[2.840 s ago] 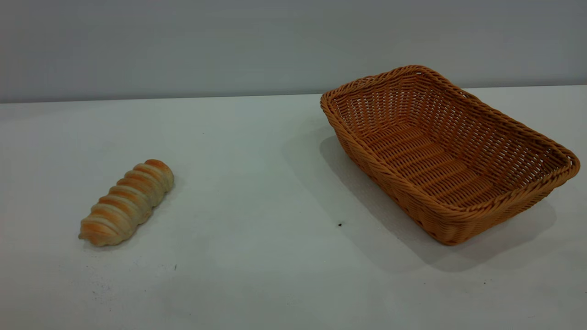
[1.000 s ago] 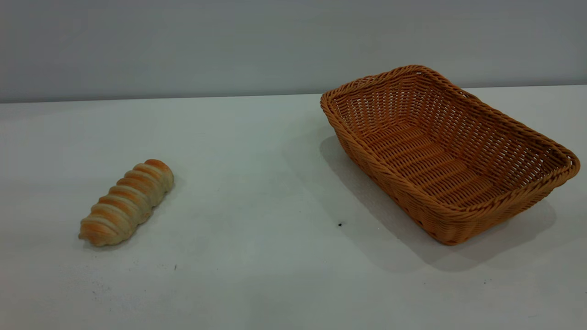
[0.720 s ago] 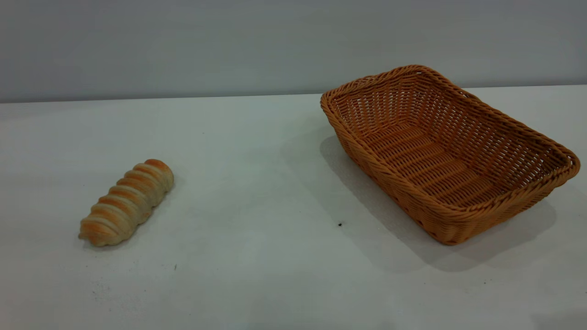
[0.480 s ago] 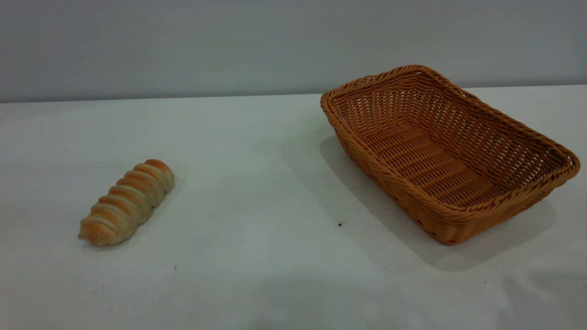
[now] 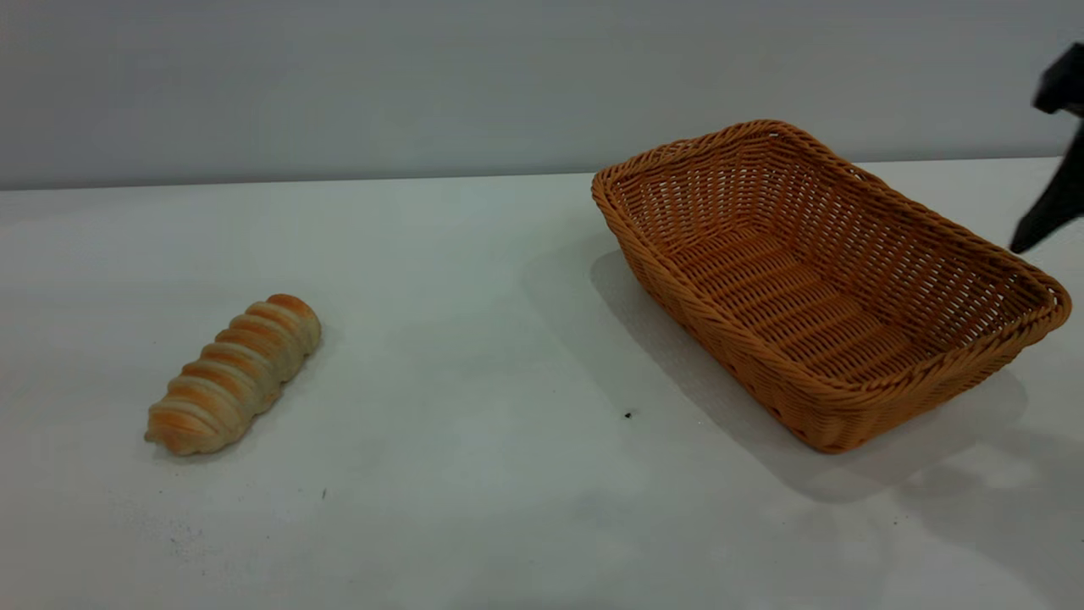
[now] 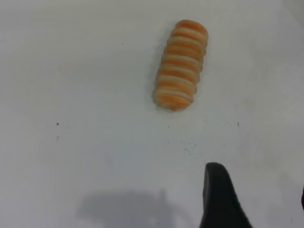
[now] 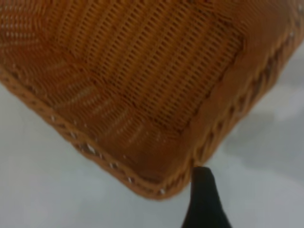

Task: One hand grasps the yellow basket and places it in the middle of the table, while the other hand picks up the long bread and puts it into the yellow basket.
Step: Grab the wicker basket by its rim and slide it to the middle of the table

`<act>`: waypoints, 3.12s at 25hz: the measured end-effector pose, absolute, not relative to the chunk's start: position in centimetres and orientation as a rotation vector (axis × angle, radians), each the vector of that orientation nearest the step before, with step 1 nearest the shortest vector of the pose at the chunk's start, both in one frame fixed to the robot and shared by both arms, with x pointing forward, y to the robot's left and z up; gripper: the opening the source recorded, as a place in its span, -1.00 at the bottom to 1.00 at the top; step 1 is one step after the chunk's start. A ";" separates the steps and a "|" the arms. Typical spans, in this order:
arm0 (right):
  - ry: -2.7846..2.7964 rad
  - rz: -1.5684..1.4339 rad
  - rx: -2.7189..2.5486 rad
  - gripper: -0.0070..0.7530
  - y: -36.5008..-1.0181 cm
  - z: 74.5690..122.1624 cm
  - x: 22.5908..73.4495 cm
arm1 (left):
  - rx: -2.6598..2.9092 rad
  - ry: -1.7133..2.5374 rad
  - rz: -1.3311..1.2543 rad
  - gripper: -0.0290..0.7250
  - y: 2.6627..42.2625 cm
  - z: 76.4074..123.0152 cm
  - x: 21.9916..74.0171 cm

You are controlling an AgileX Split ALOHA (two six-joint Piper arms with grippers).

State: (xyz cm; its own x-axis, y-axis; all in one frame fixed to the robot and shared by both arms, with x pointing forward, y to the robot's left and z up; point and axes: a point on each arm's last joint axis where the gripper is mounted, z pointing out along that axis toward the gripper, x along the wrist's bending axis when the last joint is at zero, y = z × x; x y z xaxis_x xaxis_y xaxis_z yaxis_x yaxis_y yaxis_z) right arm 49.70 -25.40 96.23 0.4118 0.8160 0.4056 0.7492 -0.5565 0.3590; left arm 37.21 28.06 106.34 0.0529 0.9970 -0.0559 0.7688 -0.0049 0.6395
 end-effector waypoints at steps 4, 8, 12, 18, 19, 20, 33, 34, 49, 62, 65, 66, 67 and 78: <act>1.426 0.769 2.577 0.53 -25.1 95.1 51.2 | 1.832 1.774 0.575 0.29 28.1 106.3 37.1; 1.414 0.719 2.618 0.53 -25.1 93.4 51.8 | 1.839 1.781 0.568 0.29 28.1 106.2 37.1; 1.366 0.716 2.645 0.53 -25.0 91.9 52.5 | 1.840 1.782 0.568 0.29 28.1 106.2 37.0; 1.327 0.679 2.677 0.53 -25.1 89.7 53.1 | 1.840 1.782 0.567 0.29 28.1 106.2 37.0; 1.322 0.675 2.679 0.53 -25.1 89.4 53.3 | 1.840 1.782 0.567 0.29 28.1 106.2 37.0; 1.318 0.673 2.679 0.53 -25.1 89.1 53.5 | 1.840 1.782 0.567 0.29 28.1 106.2 37.0; 1.312 0.627 2.699 0.20 -24.8 86.4 55.9 | 1.839 1.781 0.568 0.29 28.1 106.2 37.1; 1.314 0.617 2.703 0.12 -24.8 86.1 56.0 | 1.839 1.781 0.568 0.29 28.1 106.2 37.1; 1.472 0.608 2.617 -0.74 -24.4 85.8 58.1 | 1.839 1.781 0.568 0.29 28.1 106.2 37.1; 2.040 0.730 2.345 -0.74 -18.6 89.6 60.8 | 1.841 1.783 0.567 0.29 28.1 106.2 37.0; 2.107 0.743 2.305 -0.74 -16.8 88.8 60.6 | 1.841 1.783 0.566 0.29 28.1 106.2 37.0; 2.127 0.739 2.291 -0.74 -16.4 88.5 60.6 | 1.841 1.783 0.566 0.29 28.1 106.2 37.0; 2.142 0.735 2.280 -0.74 -16.0 88.1 60.6 | 1.841 1.783 0.566 0.29 28.1 106.2 37.0; 2.119 0.750 2.180 -0.23 -15.5 85.9 61.6 | 1.842 1.784 0.565 0.29 28.1 106.2 37.0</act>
